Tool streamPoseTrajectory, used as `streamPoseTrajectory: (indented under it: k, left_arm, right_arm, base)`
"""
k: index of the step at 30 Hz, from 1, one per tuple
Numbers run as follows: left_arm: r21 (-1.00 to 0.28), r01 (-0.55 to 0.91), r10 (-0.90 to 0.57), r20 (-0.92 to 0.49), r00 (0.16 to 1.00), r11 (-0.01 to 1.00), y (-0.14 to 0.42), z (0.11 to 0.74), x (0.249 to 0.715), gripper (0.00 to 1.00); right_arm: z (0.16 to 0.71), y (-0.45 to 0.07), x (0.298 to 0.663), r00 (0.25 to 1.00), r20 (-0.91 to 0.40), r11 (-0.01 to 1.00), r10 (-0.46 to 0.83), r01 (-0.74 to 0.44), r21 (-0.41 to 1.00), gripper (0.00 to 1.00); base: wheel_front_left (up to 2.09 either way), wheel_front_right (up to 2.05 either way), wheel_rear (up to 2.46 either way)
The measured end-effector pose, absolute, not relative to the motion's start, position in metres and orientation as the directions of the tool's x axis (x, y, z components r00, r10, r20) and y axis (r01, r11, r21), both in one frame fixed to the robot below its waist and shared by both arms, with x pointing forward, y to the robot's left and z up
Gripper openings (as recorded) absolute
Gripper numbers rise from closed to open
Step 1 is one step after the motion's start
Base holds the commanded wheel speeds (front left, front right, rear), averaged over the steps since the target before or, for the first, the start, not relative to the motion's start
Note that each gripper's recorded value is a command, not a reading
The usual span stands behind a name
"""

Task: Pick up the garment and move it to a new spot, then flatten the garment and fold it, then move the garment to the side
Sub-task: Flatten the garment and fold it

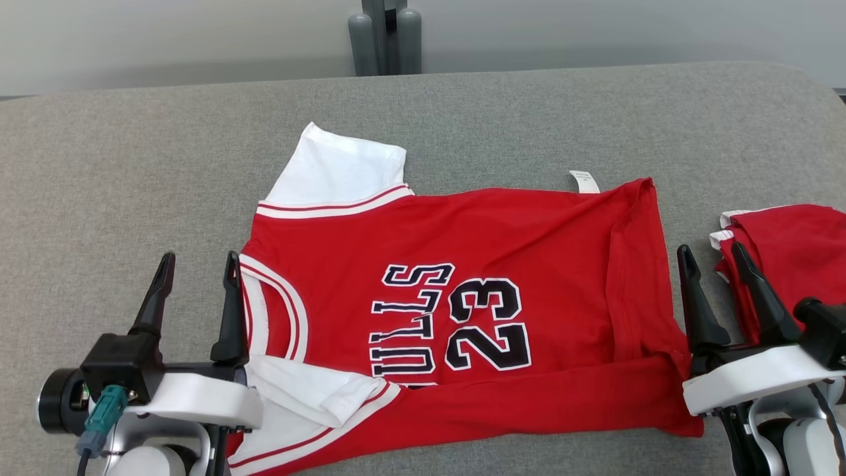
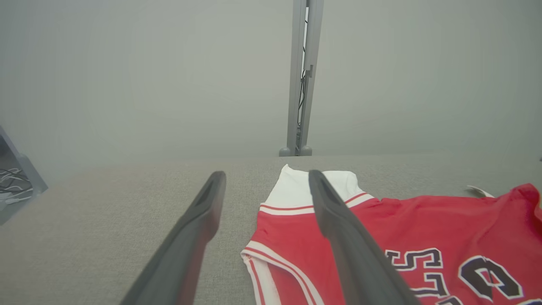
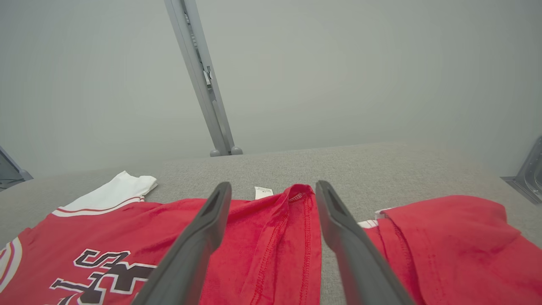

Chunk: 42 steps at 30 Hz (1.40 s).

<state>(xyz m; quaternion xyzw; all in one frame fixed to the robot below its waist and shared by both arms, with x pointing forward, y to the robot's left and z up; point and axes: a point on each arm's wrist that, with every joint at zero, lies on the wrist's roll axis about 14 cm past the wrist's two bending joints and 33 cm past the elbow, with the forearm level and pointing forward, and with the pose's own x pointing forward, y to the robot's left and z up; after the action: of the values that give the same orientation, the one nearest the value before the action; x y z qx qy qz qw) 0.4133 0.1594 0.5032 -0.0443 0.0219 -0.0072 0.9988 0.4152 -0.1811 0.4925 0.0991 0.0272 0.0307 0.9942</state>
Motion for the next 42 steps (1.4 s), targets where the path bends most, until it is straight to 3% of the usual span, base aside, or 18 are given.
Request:
streamPoseTrajectory:
  k: [5, 10, 15, 22, 31, 40, 42]
  left_arm:
    - [-0.080, 0.047, -0.046, 0.024, 0.999, 0.996, 0.154, 0.523, 0.430, 1.00]
    - [-0.033, 0.180, -0.177, 0.083, 0.981, 0.983, 0.128, 0.549, 0.476, 1.00]
    - [-0.025, 0.320, -0.321, -0.050, 0.946, 0.947, 0.082, 0.520, 0.540, 1.00]
    - [-0.083, 0.333, -0.342, -0.294, 0.893, 0.939, 0.068, 0.442, 0.588, 1.00]
    - [-0.122, 0.277, -0.302, -0.468, 0.831, 0.953, 0.079, 0.373, 0.610, 1.00]
    - [-0.150, 0.263, -0.302, -0.525, 0.796, 0.953, 0.082, 0.350, 0.613, 1.00]
    - [-0.154, 0.267, -0.308, -0.528, 0.792, 0.951, 0.081, 0.349, 0.614, 0.96]
  right_arm:
    - [0.493, -0.180, 0.418, 0.996, -0.046, 0.978, 0.070, -0.059, 0.200, 1.00]
    - [0.492, -0.178, 0.426, 0.996, -0.041, 0.977, 0.074, -0.065, 0.201, 1.00]
    - [0.481, -0.184, 0.433, 0.997, -0.053, 0.977, 0.056, -0.043, 0.211, 1.00]
    - [0.455, -0.204, 0.430, 0.993, -0.115, 0.978, -0.005, 0.029, 0.206, 1.00]
    - [0.435, -0.216, 0.429, 0.986, -0.160, 0.979, -0.041, 0.072, 0.192, 1.00]
    - [0.430, -0.219, 0.430, 0.984, -0.173, 0.980, -0.046, 0.079, 0.185, 1.00]
    - [0.430, -0.220, 0.430, 0.983, -0.175, 0.980, -0.050, 0.082, 0.184, 1.00]
  base:
    - [0.00, 0.00, 0.00]
    - [0.00, 0.00, 0.00]
    - [0.00, 0.00, 0.00]
    - [0.00, 0.00, 0.00]
    - [0.00, 0.00, 0.00]
    - [0.00, 0.00, 0.00]
    - [0.00, 0.00, 0.00]
